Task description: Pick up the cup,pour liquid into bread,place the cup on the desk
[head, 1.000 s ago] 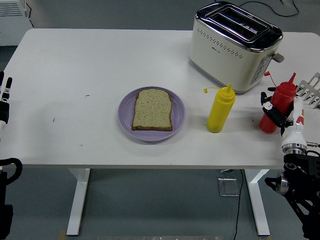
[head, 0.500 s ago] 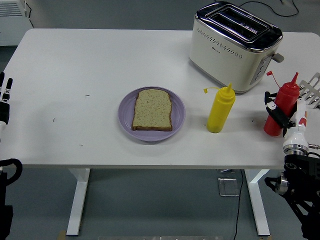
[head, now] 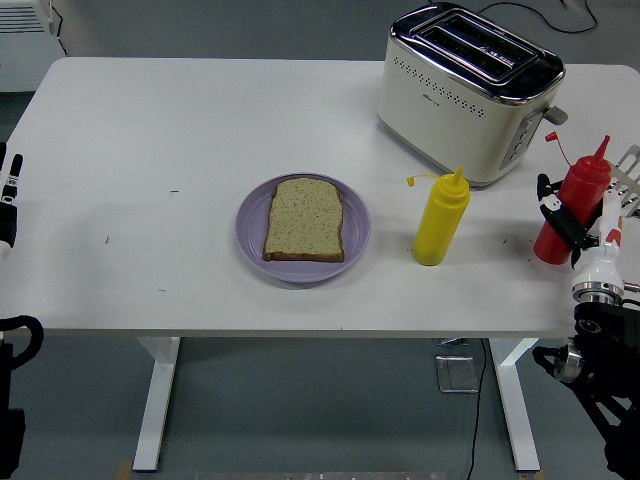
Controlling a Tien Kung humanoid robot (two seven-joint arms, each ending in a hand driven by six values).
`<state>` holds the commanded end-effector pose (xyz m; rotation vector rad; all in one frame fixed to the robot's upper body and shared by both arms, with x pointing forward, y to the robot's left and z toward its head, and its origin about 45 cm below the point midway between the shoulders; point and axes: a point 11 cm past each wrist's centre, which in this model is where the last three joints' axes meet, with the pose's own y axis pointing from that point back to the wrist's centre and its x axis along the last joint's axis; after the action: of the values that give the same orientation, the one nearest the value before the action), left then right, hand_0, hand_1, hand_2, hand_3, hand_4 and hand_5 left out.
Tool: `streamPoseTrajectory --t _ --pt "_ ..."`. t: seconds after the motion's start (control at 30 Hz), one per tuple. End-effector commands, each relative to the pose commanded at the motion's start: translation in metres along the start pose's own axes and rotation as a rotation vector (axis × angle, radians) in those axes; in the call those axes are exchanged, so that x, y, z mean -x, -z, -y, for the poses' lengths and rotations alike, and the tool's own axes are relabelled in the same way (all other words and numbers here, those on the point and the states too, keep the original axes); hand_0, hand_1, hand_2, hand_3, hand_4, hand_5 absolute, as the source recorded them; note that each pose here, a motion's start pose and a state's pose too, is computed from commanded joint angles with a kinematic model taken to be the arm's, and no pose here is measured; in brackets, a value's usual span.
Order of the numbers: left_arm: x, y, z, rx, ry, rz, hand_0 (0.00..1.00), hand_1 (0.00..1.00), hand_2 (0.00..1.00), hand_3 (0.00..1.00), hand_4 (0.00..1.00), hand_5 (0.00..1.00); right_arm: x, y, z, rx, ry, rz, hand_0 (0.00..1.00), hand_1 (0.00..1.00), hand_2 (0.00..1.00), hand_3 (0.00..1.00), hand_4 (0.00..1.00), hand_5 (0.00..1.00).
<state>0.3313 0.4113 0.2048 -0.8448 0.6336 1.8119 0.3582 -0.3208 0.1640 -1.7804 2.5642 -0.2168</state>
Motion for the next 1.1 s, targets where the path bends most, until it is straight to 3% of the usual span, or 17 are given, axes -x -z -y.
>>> streamPoseTrajectory --t 0.07,0.4,0.63,0.67,0.83,0.87,1.1 --pt "0.0 0.0 0.0 -0.001 0.0 0.0 0.785 0.736 0.737 0.693 0.508 0.998 -0.001 0.004 0.001 -0.01 -0.009 0.025 0.065 0.042 0.185 0.232 0.754 0.214" --pt "0.001 -0.001 0.0 0.003 0.001 -0.001 0.786 0.736 0.736 0.694 0.508 0.998 0.004 0.035 0.005 -0.072 0.026 0.11 0.059 0.032 0.179 0.249 0.751 0.221" --pt "0.001 -0.003 0.001 0.008 0.002 -0.002 0.785 0.736 0.736 0.694 0.508 0.998 0.003 0.084 0.018 -0.213 0.068 0.019 0.064 0.035 0.177 0.251 0.767 0.257" --pt "0.001 -0.003 0.001 0.008 0.002 -0.002 0.785 0.736 0.736 0.693 0.508 0.998 0.003 0.089 0.019 -0.225 0.073 0.003 0.08 0.047 0.194 0.265 0.389 0.104" --pt "0.002 -0.003 0.001 0.009 0.004 -0.002 0.785 0.736 0.736 0.693 0.508 0.998 0.009 0.121 0.027 -0.314 0.129 -0.114 0.08 0.047 0.194 0.265 0.389 0.104" --pt "0.002 -0.003 0.001 0.009 0.004 -0.002 0.785 0.736 0.736 0.694 0.508 0.998 0.01 0.125 0.027 -0.327 0.136 -0.13 0.064 0.041 0.192 0.257 0.675 0.209" --pt "0.002 -0.004 0.001 0.013 0.005 -0.003 0.785 0.736 0.736 0.693 0.509 0.998 0.028 0.154 0.036 -0.423 0.228 -0.338 0.066 0.041 0.194 0.264 0.691 0.224"
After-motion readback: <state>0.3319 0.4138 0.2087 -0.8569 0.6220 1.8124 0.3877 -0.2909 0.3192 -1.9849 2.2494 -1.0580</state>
